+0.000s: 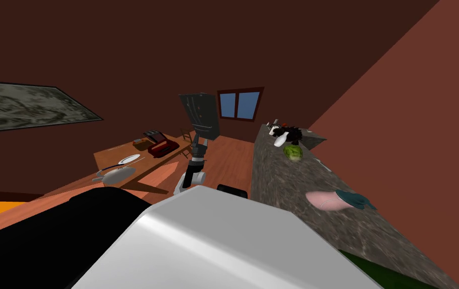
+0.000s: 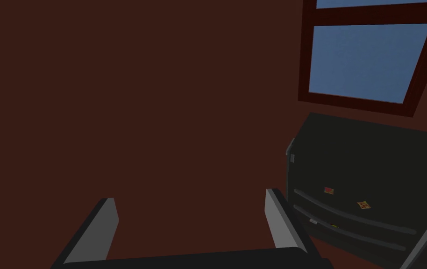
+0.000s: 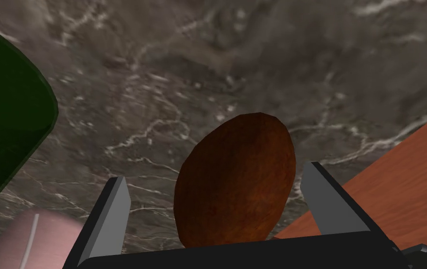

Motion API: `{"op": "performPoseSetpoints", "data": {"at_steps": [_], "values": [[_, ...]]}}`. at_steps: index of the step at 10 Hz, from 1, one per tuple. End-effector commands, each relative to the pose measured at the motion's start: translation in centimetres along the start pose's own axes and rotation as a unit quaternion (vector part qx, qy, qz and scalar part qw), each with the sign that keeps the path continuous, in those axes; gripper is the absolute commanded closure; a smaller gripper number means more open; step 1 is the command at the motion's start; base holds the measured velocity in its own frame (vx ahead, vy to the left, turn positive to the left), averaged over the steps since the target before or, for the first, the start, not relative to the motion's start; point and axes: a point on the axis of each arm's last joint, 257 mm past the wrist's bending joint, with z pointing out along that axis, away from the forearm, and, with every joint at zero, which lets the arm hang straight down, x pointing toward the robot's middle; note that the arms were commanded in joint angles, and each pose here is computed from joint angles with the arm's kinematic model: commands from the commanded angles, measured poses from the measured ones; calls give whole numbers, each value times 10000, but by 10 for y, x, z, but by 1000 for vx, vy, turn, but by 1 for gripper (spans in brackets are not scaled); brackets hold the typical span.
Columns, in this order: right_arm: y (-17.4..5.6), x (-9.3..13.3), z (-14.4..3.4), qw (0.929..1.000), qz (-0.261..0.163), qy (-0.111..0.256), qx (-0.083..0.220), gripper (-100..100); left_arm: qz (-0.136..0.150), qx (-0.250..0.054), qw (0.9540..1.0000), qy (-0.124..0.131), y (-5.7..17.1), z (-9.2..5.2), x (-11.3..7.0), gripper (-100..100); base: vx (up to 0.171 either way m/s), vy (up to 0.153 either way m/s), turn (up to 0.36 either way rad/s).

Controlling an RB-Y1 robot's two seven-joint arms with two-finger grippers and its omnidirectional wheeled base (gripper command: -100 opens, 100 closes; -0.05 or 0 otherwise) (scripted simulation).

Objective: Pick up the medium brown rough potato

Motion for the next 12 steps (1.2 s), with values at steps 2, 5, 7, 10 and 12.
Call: {"op": "performPoseSetpoints", "data": {"at_steps": [2, 5, 7, 10, 12], "values": [[1, 0, 0, 10000, 7, 0, -13, 100, 0, 0, 10000, 0, 0, 0, 0, 0, 0, 0, 0], [1, 0, 0, 10000, 5, 0, -6, 100, 0, 0, 10000, 0, 0, 0, 0, 0, 0, 0, 0], [2, -2, -8, 10000, -25, 5, -2, 100, 0, 0, 10000, 0, 0, 0, 0, 0, 2, -2, -27], [6, -6, -21, 10000, -67, 14, -6, 100, 0, 0, 10000, 0, 0, 0, 0, 0, 5, -7, -33], [6, -5, -18, 10000, -59, 14, -7, 0, 0, 0, 10000, 0, 0, 0, 0, 0, 0, 0, 0]]}}
